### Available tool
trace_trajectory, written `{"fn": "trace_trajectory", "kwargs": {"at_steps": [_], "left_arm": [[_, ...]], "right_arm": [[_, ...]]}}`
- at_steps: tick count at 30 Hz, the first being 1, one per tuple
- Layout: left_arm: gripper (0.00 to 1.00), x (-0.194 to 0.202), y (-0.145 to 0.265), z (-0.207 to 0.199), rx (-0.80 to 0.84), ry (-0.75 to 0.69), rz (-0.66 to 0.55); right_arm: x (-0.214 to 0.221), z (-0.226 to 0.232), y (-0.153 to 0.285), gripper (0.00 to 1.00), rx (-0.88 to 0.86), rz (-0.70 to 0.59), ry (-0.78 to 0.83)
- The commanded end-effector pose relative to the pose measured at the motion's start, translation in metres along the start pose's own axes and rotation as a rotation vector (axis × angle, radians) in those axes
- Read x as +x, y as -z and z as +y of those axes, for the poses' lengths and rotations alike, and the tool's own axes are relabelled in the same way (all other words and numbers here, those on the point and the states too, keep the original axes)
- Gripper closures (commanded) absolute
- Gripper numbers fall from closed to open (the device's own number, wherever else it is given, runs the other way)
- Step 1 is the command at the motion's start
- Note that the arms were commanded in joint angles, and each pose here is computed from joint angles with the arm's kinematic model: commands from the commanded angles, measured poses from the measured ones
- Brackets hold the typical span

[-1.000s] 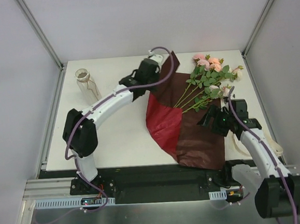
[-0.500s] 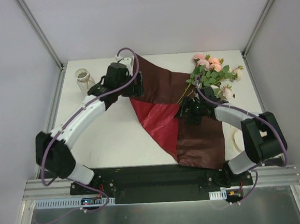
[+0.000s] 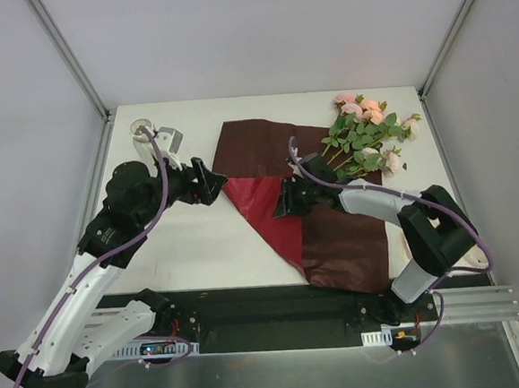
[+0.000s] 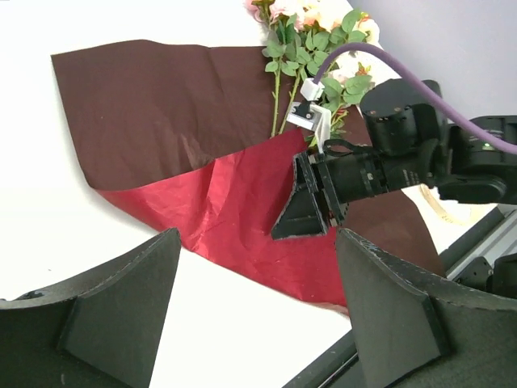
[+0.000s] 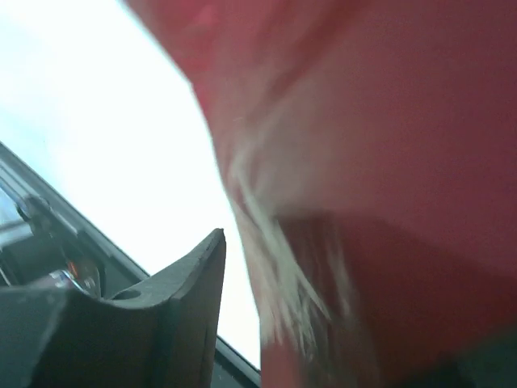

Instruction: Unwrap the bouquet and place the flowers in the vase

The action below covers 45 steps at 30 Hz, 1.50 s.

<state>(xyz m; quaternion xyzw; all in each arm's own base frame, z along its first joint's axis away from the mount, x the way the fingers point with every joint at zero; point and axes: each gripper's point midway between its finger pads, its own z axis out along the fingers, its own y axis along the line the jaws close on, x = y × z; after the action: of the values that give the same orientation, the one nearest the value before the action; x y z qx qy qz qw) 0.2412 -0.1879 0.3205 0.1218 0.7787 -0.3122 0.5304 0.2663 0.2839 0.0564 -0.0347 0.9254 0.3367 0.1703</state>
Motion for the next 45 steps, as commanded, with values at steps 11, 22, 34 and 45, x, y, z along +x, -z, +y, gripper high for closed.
{"fn": "trace_trajectory", "kwargs": {"at_steps": [11, 22, 34, 45], "left_arm": [[0.25, -0.024, 0.042, 0.005, -0.052, -0.099, -0.146], [0.23, -0.020, 0.056, 0.014, -0.091, -0.142, -0.170], [0.22, 0.003, 0.055, -0.006, 0.039, -0.066, -0.110], [0.21, 0.027, 0.059, -0.019, 0.122, 0.022, -0.055]], "right_arm": [[0.094, 0.126, 0.008, 0.32, 0.098, 0.103, 0.766], [0.040, 0.164, 0.078, 0.16, -0.030, -0.140, 0.663], [-0.118, 0.027, 0.087, 0.20, 0.339, -0.368, -0.089], [-0.197, -0.066, 0.051, 0.49, 0.553, -0.457, -0.397]]}}
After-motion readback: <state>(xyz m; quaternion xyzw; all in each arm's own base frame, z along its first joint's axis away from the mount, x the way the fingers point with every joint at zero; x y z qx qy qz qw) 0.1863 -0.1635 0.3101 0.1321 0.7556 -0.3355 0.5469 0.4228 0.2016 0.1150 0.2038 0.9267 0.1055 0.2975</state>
